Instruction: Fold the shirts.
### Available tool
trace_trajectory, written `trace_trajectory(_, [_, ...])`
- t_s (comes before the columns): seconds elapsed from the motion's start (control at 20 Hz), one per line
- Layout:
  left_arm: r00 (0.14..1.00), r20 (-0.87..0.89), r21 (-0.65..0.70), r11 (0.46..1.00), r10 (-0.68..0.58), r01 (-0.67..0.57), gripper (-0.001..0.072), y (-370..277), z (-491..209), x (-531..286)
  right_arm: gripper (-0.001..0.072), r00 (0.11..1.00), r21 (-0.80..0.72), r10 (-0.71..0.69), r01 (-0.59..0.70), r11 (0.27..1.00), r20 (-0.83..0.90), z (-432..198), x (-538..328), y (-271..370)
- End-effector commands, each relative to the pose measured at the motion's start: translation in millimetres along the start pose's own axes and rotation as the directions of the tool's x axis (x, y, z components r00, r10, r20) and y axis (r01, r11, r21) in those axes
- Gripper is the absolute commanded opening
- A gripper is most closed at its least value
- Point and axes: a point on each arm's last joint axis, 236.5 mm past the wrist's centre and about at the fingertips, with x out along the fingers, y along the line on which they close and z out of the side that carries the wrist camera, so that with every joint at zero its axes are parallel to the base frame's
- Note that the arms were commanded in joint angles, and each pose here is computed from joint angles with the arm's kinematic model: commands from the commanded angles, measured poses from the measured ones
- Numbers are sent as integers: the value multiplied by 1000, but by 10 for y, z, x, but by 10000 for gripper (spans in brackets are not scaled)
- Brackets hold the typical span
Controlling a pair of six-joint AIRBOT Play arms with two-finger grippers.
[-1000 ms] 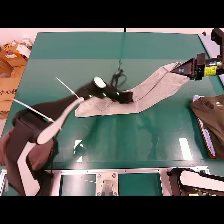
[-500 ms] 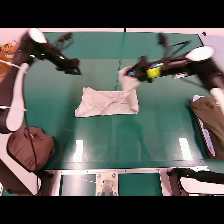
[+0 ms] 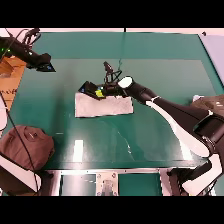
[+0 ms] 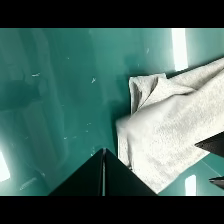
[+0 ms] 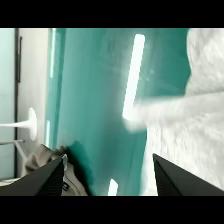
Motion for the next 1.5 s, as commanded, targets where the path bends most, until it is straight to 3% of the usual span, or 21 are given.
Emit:
trace_trajectory(0.0, [1000,0,1,1000,-10,10,24,26,-14,-17,446,997,-16,54,-54,998,-53,206,-264,106])
trace_trajectory(0.05, [1000,3,1,1000,-9,9,23,27,-6,-18,124,996,-16,58,-59,998,-63,316,-468,77])
trace_trajectory(0.1, [1000,7,1,1000,-8,8,23,31,2,-17,14,997,-11,55,-56,998,-60,458,-701,1])
trace_trajectory(0.2, [1000,14,1,1000,-6,6,23,35,20,-18,13,999,-12,2,-2,1000,-40,715,-1164,-270])
trace_trajectory(0.4, [1000,24,0,1000,-2,2,24,43,42,-18,14,962,54,-271,270,961,16,855,-2000,-1255])
trace_trajectory(0.45, [1000,25,0,1000,-2,2,23,44,45,-18,88,950,94,-313,311,946,9,783,-2122,-1513])
trace_trajectory(0.55, [999,36,-1,1000,1,-1,23,52,71,-19,652,933,206,-357,357,911,-39,538,-2234,-2014])
trace_trajectory(0.75, [999,50,-1,1000,5,-5,23,61,103,-20,652,929,259,-356,371,892,-105,174,-2033,-2465])
trace_trajectory(1.1, [999,46,-3,1000,4,-4,23,59,96,-20,649,986,191,-124,144,971,-112,42,-1025,-1820])
trace_trajectory(1.15, [999,46,-3,1000,4,-4,23,58,94,-20,574,990,177,-101,117,977,-95,112,-967,-1675])
trace_trajectory(1.2, [999,46,-3,1000,4,-4,24,58,94,-20,274,994,164,-74,87,983,-79,206,-950,-1531])
trace_trajectory(1.25, [999,45,-3,1000,4,-4,23,58,93,-20,37,997,143,-40,50,988,-71,294,-954,-1359])
trace_trajectory(1.45, [1000,29,-2,1000,-1,1,23,47,54,-18,13,999,25,39,-40,999,33,845,-1376,-739])
